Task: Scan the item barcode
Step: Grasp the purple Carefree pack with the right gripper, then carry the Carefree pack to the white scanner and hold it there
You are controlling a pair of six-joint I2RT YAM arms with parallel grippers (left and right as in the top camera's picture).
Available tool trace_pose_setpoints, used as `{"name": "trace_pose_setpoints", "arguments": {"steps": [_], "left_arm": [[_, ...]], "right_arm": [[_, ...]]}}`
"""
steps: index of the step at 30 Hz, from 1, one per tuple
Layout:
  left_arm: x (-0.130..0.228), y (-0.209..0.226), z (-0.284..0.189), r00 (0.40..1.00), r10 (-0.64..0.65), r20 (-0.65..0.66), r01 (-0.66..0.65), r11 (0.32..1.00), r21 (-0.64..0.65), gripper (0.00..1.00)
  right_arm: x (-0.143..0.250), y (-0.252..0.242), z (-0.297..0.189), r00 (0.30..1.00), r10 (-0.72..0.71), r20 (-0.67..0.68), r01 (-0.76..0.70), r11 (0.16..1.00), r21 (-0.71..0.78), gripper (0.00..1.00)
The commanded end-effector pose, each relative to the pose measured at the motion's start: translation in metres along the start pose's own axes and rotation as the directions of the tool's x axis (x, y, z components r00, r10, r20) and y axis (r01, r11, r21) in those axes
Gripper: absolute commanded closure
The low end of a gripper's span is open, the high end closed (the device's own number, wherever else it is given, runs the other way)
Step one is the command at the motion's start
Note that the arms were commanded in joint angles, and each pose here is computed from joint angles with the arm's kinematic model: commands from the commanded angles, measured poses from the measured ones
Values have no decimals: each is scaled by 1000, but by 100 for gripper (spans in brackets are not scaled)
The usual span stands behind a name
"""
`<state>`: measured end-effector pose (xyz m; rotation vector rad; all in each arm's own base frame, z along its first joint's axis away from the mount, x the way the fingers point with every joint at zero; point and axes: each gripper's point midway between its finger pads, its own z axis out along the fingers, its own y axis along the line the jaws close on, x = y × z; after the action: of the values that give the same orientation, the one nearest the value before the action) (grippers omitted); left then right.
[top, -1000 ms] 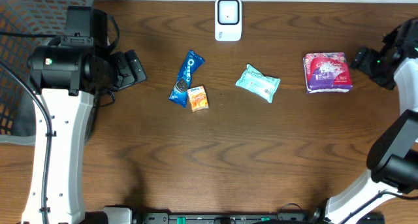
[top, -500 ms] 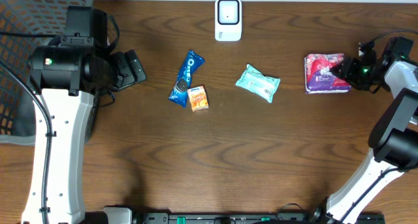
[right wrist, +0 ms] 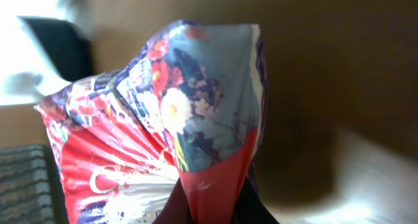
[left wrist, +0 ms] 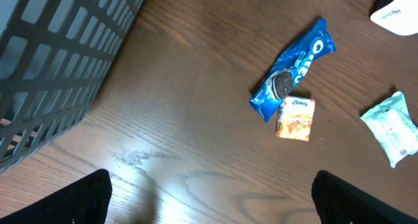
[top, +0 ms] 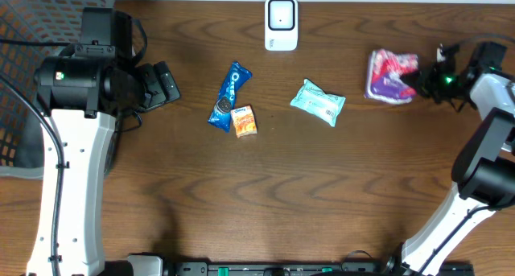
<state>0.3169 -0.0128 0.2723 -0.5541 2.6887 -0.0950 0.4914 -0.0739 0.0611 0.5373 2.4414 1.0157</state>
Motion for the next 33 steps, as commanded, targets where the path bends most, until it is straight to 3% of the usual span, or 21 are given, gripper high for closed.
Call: {"name": "trace_pose_setpoints", "arguments": {"steps": [1, 6, 15, 21, 24, 33], "left_arm": [[-2, 4, 1, 1000, 2, 3, -2, 1000, -18, 2], [-2, 4, 1, 1000, 2, 3, -2, 1000, -18, 2], [-2, 4, 1, 1000, 2, 3, -2, 1000, -18, 2], [-2, 4, 1, 1000, 3, 3, -3, 1000, -18, 2], [-2, 4, 1, 1000, 2, 3, -2, 1000, -18, 2], [-2, 4, 1, 1000, 2, 3, -2, 1000, -18, 2]], "right_arm": [[1, 79, 2, 999, 28, -27, -33, 979, -203, 99], [-5, 138, 37, 1000, 7, 14, -3, 966, -258, 99], [-8, 243, 99, 961, 4, 275, 67, 967, -247, 99], [-4, 273, 116, 894, -16, 447, 91, 985, -146, 96], [-2, 293, 117, 869, -26, 494, 122, 979, -163, 95], [-5, 301, 132, 843, -19, 538, 118, 982, -150, 93]]}}
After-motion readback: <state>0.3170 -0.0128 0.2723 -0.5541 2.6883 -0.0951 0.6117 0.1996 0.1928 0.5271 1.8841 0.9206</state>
